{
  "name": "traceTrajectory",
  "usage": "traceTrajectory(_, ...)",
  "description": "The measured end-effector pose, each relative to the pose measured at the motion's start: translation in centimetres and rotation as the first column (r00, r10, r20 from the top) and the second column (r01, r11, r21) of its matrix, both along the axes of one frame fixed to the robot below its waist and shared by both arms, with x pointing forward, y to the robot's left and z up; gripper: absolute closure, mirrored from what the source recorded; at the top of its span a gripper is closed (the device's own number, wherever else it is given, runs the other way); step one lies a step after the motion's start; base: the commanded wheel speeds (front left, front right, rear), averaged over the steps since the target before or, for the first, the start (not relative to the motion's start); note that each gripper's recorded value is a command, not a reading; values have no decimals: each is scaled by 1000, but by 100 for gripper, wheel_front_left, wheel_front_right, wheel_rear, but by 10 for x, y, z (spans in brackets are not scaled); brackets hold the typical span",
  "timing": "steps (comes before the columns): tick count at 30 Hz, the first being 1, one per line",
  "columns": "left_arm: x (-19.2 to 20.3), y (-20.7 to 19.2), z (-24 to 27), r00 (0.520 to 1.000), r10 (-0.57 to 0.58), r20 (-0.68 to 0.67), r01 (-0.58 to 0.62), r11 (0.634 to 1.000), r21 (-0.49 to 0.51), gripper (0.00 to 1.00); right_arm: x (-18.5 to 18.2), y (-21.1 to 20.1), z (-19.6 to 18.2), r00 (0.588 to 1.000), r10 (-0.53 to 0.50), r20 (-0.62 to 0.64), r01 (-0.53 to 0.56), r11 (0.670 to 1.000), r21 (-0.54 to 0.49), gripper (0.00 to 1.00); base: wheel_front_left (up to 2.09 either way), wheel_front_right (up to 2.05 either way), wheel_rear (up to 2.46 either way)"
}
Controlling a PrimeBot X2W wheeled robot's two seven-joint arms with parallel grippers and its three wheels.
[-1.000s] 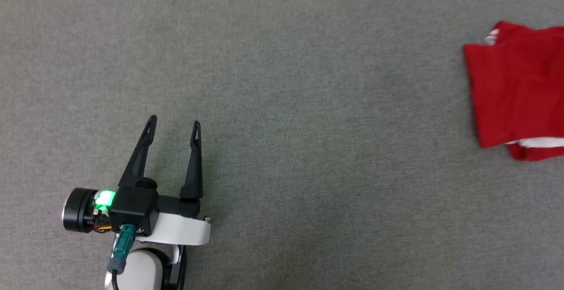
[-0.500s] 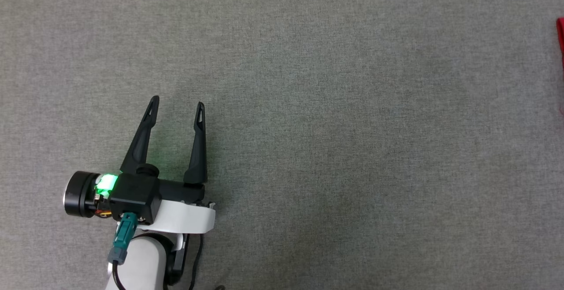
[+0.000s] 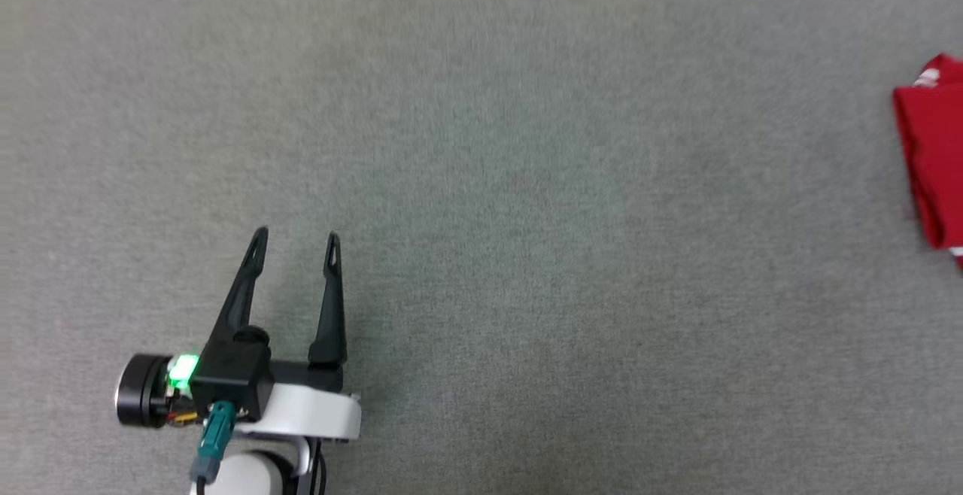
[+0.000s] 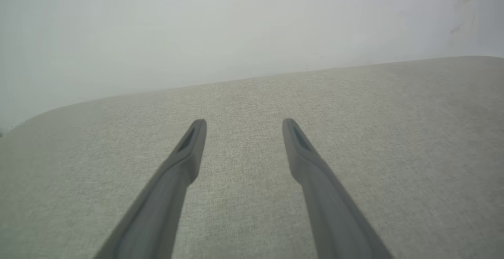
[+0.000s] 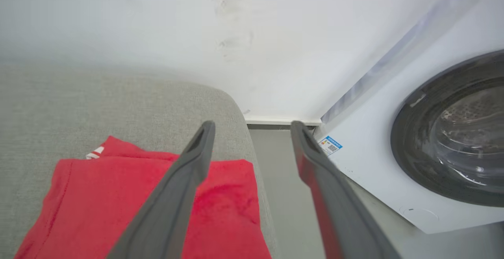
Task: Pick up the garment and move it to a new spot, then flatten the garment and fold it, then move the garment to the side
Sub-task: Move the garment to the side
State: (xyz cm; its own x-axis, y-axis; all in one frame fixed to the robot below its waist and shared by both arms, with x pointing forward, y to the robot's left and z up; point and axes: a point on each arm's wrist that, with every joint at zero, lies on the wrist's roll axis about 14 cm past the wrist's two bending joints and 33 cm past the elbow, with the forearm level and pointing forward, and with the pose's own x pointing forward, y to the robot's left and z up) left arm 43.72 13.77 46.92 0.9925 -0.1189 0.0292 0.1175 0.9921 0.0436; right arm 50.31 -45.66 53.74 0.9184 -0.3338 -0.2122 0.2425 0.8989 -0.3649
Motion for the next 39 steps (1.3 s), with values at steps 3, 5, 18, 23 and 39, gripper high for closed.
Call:
traceTrajectory(3,-11,6,10,1000,18,15,-18,1000,4,0,4,24,35,984,78,163,-74,997,-31,0,0,0,0)
traceTrajectory(5,-19,10,15,999,32,24,-32,999,6,0,5,45,56,956,134,261,-126,991,-47,0,0,0,0)
traceTrajectory(18,-58,42,45,989,125,84,-125,992,0,0,-35,204,118,699,363,617,-426,903,-48,0,0,0,0)
traceTrajectory(23,-69,53,49,983,156,94,-156,988,0,0,-53,254,96,675,398,621,-523,852,22,0,0,0,0)
traceTrajectory(39,-93,56,43,985,160,68,-159,987,-27,0,-120,274,-5,829,291,478,-469,827,310,0,0,0,0)
